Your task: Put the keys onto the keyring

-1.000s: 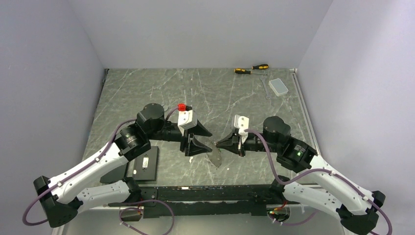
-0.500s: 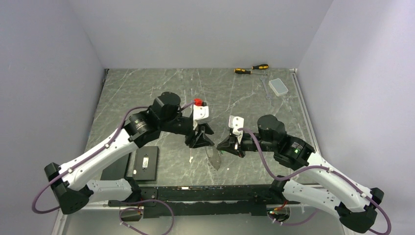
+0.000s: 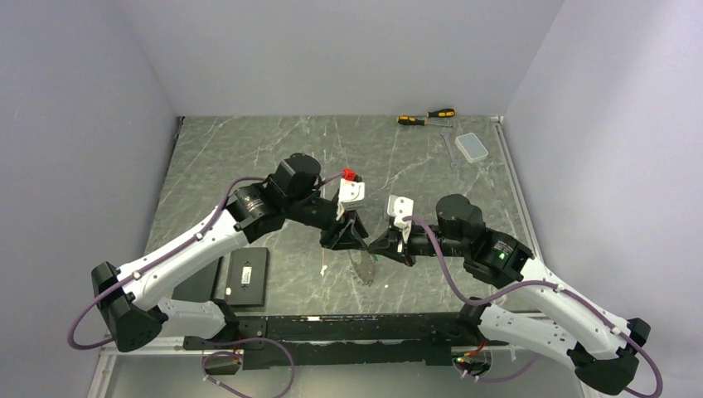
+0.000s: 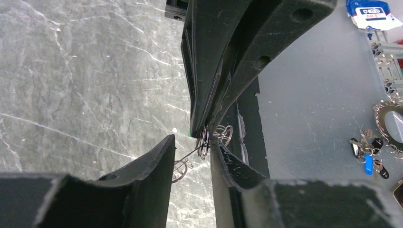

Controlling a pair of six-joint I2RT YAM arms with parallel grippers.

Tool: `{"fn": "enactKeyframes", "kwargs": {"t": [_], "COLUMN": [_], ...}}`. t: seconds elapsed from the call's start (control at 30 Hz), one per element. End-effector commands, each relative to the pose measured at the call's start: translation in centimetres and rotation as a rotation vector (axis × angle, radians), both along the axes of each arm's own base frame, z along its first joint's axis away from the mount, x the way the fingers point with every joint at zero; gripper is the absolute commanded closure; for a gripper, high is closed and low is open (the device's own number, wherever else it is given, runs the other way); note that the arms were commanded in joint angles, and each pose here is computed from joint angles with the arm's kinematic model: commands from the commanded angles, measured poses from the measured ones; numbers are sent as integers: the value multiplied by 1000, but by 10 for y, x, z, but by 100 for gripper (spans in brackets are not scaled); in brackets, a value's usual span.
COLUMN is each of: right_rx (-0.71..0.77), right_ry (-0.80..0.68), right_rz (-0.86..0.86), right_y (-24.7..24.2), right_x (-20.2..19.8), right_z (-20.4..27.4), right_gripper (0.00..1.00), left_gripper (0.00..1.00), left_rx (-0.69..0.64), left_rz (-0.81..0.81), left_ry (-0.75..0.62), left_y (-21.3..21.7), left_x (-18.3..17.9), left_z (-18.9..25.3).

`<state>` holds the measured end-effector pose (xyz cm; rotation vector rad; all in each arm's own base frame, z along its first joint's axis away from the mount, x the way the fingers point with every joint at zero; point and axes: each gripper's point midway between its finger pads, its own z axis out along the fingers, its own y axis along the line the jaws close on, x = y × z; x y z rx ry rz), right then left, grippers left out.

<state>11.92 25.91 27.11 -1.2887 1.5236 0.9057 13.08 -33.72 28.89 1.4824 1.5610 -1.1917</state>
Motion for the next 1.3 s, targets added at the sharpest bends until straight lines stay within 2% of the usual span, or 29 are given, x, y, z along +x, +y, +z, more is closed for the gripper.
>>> {"fn": "enactKeyframes", "kwargs": {"t": [0.0,0.17,0.33,0.47,0.7,0.83,0.93,1.1,1.27], "right_rx": [52,56,54,48,44,66,88,129,158], "right_ry": [-54,-58,-55,-51,-50,-56,-64,-86,-105], "right_rz": [-7,-4,-1,1,-38,-51,-45,-46,-66], "right_y": [1,1,1,2,0,-3,-4,-8,-11], "right_x": [3,3,2,3,8,7,5,1,2], "right_z": [22,24,23,21,18,21,26,35,42], "right_gripper": [100,100,100,100,98,73,64,63,67], "left_gripper": [64,73,92,99,100,100,100,100,100], "left_rx": [-61,-60,-63,-56,-88,-135,-165,-213,-243], "left_rz": [-56,-69,-77,-83,-56,-37,-35,-17,-9], "left_ry": [-11,-2,0,5,-27,-48,-53,-58,-52], "left_y": [-8,-11,-13,-14,-10,-8,-6,-4,-3], "left_x": [-6,-6,-6,-6,-5,-6,-9,-11,-13], "left_z": [18,16,16,14,22,36,43,50,53]}}
